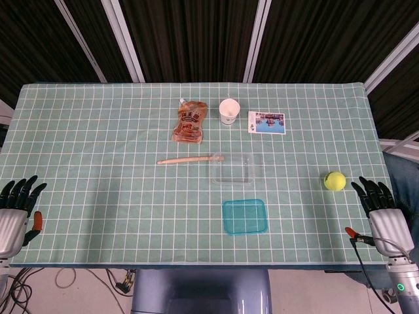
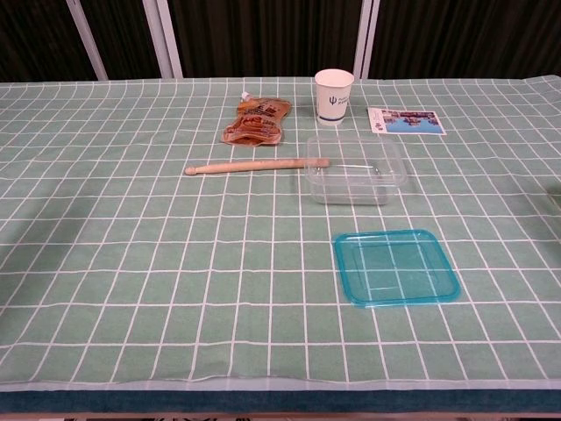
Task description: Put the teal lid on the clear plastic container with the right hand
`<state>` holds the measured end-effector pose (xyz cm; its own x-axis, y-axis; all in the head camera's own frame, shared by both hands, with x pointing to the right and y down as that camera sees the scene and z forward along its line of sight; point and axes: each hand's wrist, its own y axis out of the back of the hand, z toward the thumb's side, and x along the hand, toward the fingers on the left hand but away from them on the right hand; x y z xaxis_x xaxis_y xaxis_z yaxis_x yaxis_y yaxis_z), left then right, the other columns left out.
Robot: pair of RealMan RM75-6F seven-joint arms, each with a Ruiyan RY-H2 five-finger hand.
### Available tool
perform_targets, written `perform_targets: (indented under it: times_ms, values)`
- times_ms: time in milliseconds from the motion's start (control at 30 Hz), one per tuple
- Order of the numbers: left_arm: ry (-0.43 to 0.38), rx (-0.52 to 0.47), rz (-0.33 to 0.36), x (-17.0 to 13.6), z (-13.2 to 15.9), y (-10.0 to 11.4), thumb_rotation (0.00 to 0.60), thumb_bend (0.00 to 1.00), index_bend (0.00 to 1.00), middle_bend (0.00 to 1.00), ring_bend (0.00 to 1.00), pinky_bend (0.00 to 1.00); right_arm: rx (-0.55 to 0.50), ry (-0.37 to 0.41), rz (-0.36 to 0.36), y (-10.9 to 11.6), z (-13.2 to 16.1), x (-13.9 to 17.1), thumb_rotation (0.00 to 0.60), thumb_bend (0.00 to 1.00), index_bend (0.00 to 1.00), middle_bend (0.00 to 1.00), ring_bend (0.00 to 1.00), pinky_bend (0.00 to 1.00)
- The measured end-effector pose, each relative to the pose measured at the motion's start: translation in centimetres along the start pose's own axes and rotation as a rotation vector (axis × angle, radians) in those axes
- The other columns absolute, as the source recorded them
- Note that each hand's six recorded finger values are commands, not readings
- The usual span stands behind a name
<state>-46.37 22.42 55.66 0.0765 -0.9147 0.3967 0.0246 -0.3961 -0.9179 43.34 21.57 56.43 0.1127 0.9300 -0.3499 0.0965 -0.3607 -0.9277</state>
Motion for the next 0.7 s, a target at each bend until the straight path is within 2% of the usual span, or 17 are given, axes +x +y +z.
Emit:
perform_targets:
  times_ms: [533,700]
  values:
    - [0.006,-0.004,-0.003,0.1,-0.1,0.0,0.6,0.66,0.11,0.0,0.0,0.0,-0.151,-0.012,0.019,0.5,0.4,0.7,0.6,0.13,0.0,0.01,0.0,0.0]
    - [0.013,-0.014,-0.001,0.1,-0.1,0.0,0.6,0.66,0.11,0.0,0.0,0.0,-0.194,0.033,0.061,0.3,1.3,1.1,0.6,0.13,0.0,0.01,0.0,0.0]
